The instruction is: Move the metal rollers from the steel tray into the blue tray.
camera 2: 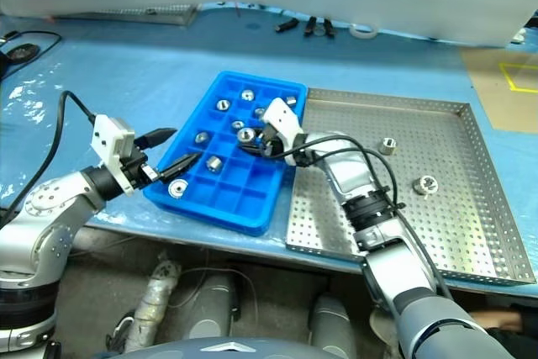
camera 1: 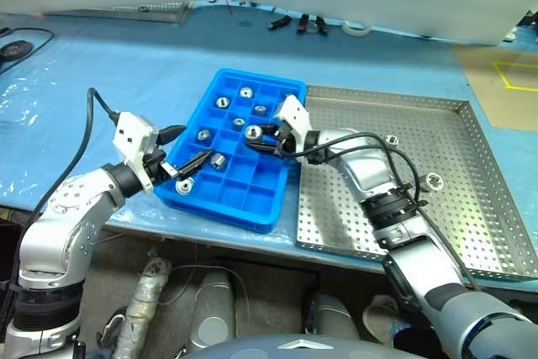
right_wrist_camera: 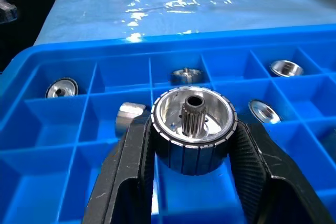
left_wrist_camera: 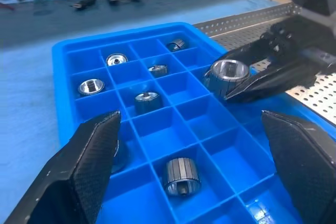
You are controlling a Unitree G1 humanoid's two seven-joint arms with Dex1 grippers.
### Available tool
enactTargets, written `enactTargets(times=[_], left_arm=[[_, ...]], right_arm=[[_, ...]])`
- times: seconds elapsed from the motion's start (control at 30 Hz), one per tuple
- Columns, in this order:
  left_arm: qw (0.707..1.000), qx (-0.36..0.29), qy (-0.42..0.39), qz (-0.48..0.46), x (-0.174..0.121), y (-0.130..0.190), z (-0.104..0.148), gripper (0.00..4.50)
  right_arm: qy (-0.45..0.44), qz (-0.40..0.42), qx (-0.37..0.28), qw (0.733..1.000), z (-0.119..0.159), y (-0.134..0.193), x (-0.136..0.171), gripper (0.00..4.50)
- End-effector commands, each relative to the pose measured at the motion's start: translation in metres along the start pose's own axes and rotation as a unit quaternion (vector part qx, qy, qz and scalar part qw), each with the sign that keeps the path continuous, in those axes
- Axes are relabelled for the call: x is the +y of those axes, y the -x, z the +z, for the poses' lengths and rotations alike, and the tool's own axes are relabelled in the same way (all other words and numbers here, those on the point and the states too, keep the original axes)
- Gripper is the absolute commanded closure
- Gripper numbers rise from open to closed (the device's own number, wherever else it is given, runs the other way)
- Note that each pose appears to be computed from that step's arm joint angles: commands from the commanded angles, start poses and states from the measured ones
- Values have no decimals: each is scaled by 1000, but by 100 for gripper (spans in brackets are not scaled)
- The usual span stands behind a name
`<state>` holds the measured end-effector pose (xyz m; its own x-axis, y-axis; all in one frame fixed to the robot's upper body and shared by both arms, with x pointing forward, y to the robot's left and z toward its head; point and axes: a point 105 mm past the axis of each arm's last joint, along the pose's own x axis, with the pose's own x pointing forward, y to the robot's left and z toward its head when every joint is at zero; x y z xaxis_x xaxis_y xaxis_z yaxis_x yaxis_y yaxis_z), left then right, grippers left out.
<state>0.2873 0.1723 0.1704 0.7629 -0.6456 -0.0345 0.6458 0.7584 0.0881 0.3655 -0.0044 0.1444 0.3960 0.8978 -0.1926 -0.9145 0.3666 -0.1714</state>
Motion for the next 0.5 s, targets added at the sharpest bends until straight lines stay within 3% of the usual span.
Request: enactTargets(times=[0.03, 0.27, 0.5], left_arm=[[1000, -16, -11, -1, -6, 6, 10, 0], [1000, -16, -9, -11, -7, 2, 10, 0], [999, -12, -9, -29, -8, -6, 10, 0]], right_arm=[[19, -14, -16, 1000, 14, -5, -4, 287], [16, -24, -7, 1000, 7, -1, -5, 287], [12, -36, 1, 999, 0, 2, -6, 49]])
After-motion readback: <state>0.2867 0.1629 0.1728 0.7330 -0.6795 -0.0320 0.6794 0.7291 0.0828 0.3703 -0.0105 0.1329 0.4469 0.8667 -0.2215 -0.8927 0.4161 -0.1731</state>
